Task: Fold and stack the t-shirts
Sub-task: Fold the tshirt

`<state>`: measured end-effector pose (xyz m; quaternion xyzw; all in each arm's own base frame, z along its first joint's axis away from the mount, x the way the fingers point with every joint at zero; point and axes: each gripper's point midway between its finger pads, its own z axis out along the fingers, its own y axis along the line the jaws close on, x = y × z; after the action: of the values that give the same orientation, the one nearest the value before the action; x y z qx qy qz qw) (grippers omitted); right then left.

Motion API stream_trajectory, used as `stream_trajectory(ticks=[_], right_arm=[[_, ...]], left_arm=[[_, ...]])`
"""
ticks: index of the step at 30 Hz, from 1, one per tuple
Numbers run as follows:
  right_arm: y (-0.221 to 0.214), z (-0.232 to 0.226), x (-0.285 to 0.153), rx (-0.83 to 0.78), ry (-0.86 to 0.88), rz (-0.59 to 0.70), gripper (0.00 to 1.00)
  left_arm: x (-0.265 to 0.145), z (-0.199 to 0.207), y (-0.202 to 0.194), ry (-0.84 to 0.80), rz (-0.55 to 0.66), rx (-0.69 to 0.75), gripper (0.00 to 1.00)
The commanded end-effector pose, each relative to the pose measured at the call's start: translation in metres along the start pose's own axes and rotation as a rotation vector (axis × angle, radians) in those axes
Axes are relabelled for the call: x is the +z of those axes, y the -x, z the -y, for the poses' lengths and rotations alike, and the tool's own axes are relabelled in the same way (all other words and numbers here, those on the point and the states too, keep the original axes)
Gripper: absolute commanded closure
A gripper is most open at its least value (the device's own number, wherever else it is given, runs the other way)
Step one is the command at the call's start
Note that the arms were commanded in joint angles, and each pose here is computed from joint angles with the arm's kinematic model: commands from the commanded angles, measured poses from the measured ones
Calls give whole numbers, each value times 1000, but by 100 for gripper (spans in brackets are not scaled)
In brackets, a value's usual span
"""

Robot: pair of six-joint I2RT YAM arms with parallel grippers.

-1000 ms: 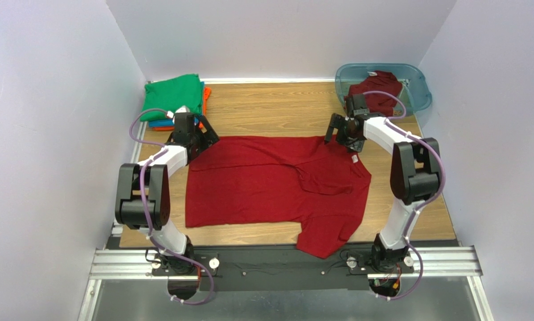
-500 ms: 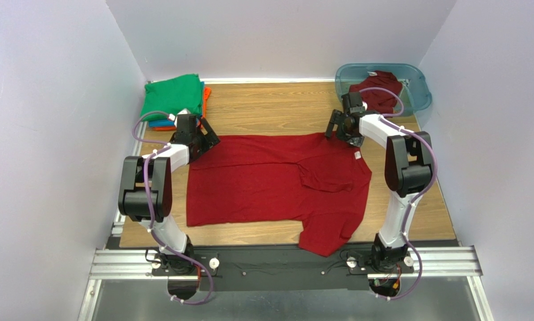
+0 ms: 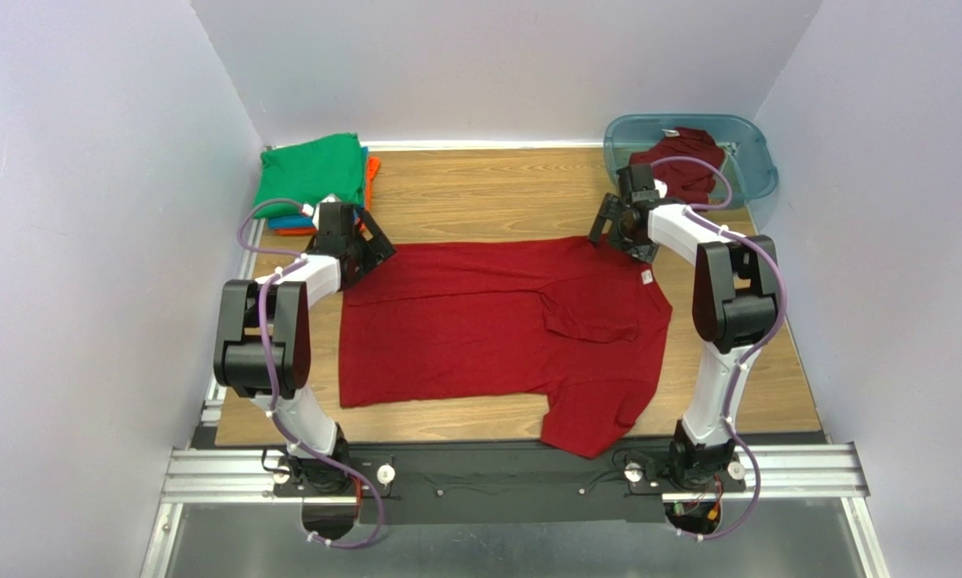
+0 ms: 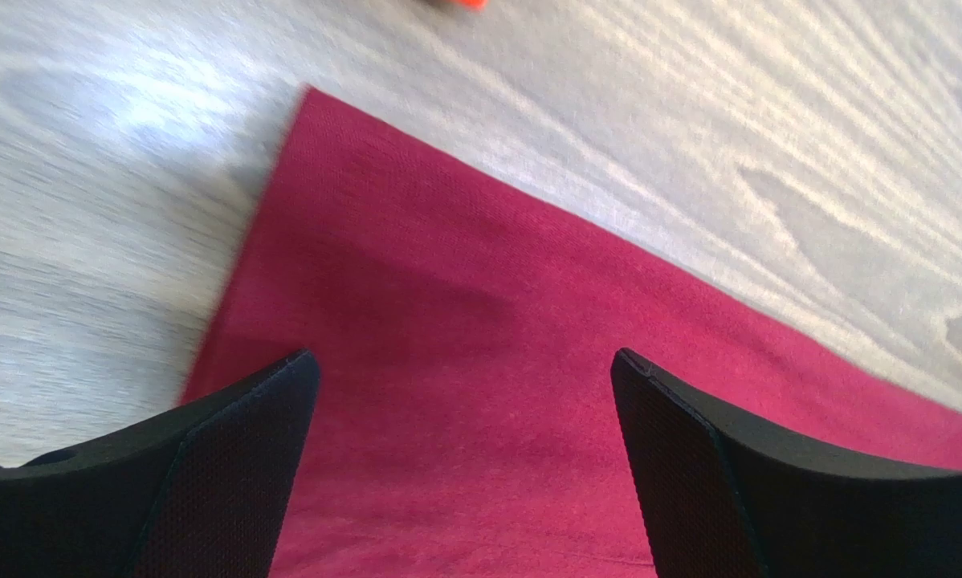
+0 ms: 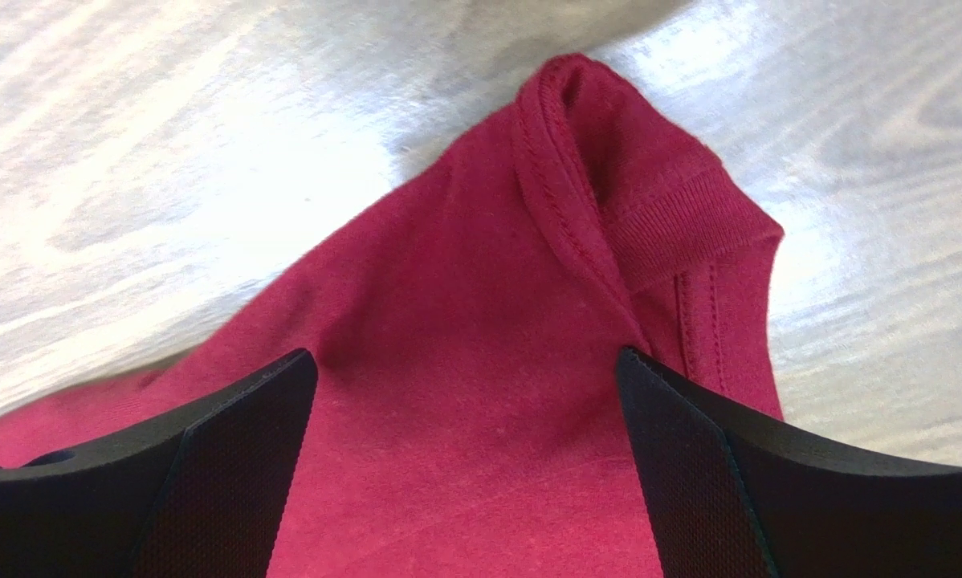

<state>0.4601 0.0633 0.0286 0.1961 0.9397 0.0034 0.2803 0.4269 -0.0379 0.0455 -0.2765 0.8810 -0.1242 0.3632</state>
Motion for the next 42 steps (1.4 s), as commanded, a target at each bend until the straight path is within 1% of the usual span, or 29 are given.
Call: stream_trajectory(ticks=[1, 2, 3, 4, 5, 7, 8, 9, 10, 11, 12, 13, 14, 16, 17, 19, 21, 25, 27, 29, 34, 38, 42], right_arm=[[19, -13, -17, -5, 95, 4, 0], [26, -18, -28, -4, 122, 23, 0], [29, -21, -37, -2, 143, 32, 0], [39, -23, -57, 2, 170, 71, 0], [33, -21, -63, 1, 177, 66, 0], [29, -15, -77, 2, 181, 80, 0], [31, -13, -93, 6, 198, 105, 0], [27, -12, -101, 5, 210, 105, 0], [8, -5, -98, 1, 207, 70, 0], [5, -5, -110, 3, 236, 74, 0], [-4, -7, -113, -2, 266, 52, 0], [-26, -2, -110, -15, 271, 3, 0], [-31, -5, -121, -18, 311, 1, 0], [-50, -3, -124, -25, 321, -28, 0], [-73, -1, -122, -38, 315, -69, 0], [-88, -1, -127, -52, 319, -80, 0], [-114, 0, -124, -78, 312, -126, 0], [-136, 7, -111, -116, 254, -171, 0], [-132, 14, -105, -111, 201, -149, 0], [-123, 19, -98, -102, 146, -117, 0], [-102, 27, -86, -73, 39, -52, 0], [-98, 29, -73, -80, -4, -55, 0], [-101, 38, -56, -67, -64, -79, 0]], left_arm=[[-13, -1, 31, 61, 58, -5, 2], [-21, 4, 39, 52, 83, -7, 2], [-37, 12, 52, 30, 127, -10, 2], [-46, 14, 55, 25, 142, -7, 2], [-64, 17, 63, 16, 176, -7, 2], [-78, 14, 60, 20, 191, -16, 2], [-80, 6, 45, 29, 169, -25, 2], [-93, 9, 46, 6, 192, -39, 2], [-94, 2, 30, 7, 170, -45, 2], [-97, 5, 25, -10, 169, -39, 2], [-104, 7, 24, -27, 177, -40, 2], [-105, 7, 19, -34, 170, -38, 2], [-109, 10, 8, -53, 152, -29, 2], [-110, 15, -3, -71, 134, -21, 2], [-109, 13, -13, -67, 120, -9, 2], [-104, 15, -28, -67, 91, 9, 2], [-94, 9, -41, -46, 52, 19, 2], [-77, 7, -42, -30, 57, 21, 2], [-71, 14, -35, -44, 71, 23, 2], [-61, 14, -32, -19, 66, 35, 2], [-40, 13, -33, 18, 37, 51, 2], [-24, 16, -33, 30, 19, 60, 2], [-9, 14, -42, 42, -24, 68, 2]])
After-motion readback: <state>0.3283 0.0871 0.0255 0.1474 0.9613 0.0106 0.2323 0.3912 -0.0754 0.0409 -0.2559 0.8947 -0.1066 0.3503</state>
